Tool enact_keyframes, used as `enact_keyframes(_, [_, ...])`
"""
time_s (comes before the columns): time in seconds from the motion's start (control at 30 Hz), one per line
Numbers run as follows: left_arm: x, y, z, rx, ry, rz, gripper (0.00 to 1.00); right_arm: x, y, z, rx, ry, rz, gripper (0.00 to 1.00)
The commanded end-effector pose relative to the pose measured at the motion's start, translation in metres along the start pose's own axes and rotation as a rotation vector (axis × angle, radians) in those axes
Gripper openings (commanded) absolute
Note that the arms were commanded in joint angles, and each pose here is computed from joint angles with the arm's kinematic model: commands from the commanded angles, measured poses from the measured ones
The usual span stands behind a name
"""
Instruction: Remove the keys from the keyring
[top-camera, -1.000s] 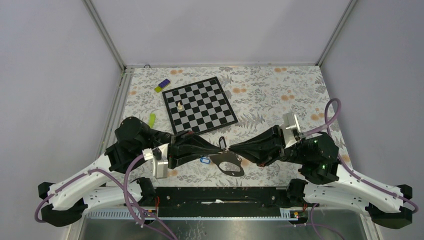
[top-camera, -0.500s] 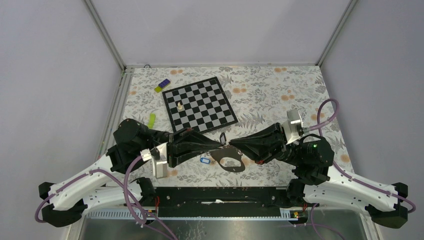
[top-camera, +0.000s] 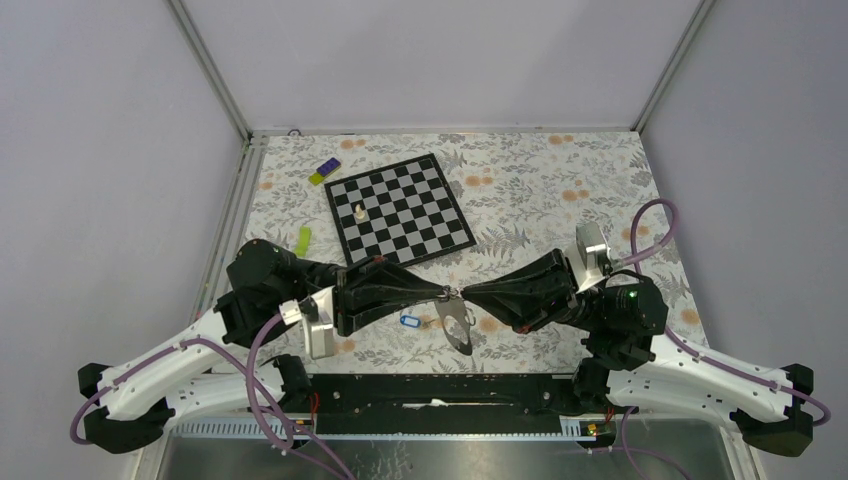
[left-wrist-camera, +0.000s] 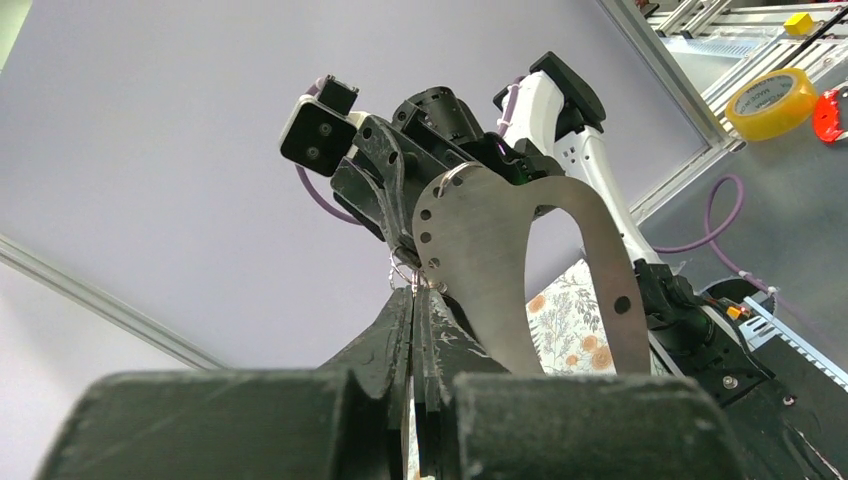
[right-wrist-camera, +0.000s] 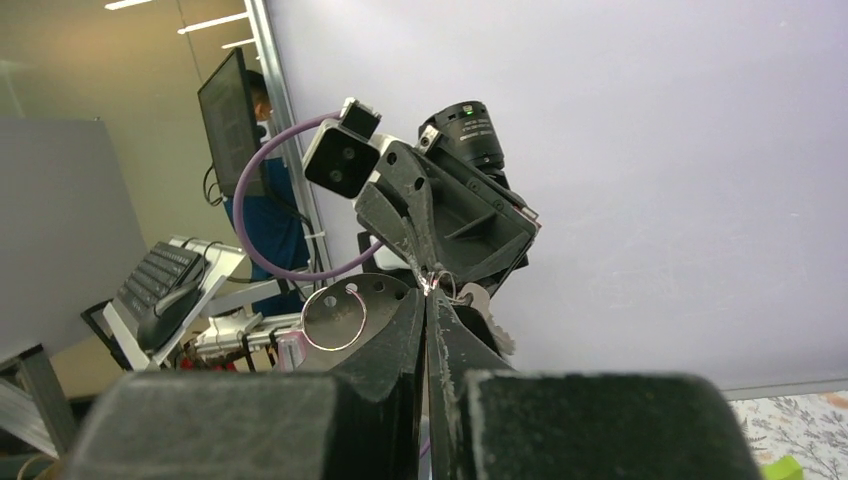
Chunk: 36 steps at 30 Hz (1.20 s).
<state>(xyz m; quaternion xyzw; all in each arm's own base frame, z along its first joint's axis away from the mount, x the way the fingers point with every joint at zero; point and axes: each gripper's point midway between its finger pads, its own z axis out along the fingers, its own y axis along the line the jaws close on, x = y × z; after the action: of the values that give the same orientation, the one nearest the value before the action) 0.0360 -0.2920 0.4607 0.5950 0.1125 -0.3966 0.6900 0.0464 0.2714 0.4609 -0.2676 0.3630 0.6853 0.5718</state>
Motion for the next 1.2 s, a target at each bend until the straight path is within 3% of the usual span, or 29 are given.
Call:
enact_keyframes(0.0, [-0.037, 0.014, -0.006, -0.042, -0.09, 0.109, 0.0, -0.054, 0.04, 0.003, -0.158, -0.14, -0.096, 0.0])
enact_keyframes(0.5, [-0.039, 0.013, -0.005, -0.03, -0.095, 0.103, 0.0, -0.01, 0.02, 0.01, -0.117, 0.099, -0.179, 0.0])
enact_keyframes(0.9, [-0.038, 0.013, -0.002, -0.016, -0.097, 0.093, 0.0, -0.003, 0.015, 0.01, -0.11, 0.163, -0.234, 0.0])
enact_keyframes(1.17, [-0.037, 0.01, 0.0, 0.009, -0.1, 0.082, 0.0, -0.016, 0.008, 0.009, -0.055, 0.103, -0.267, 0.01])
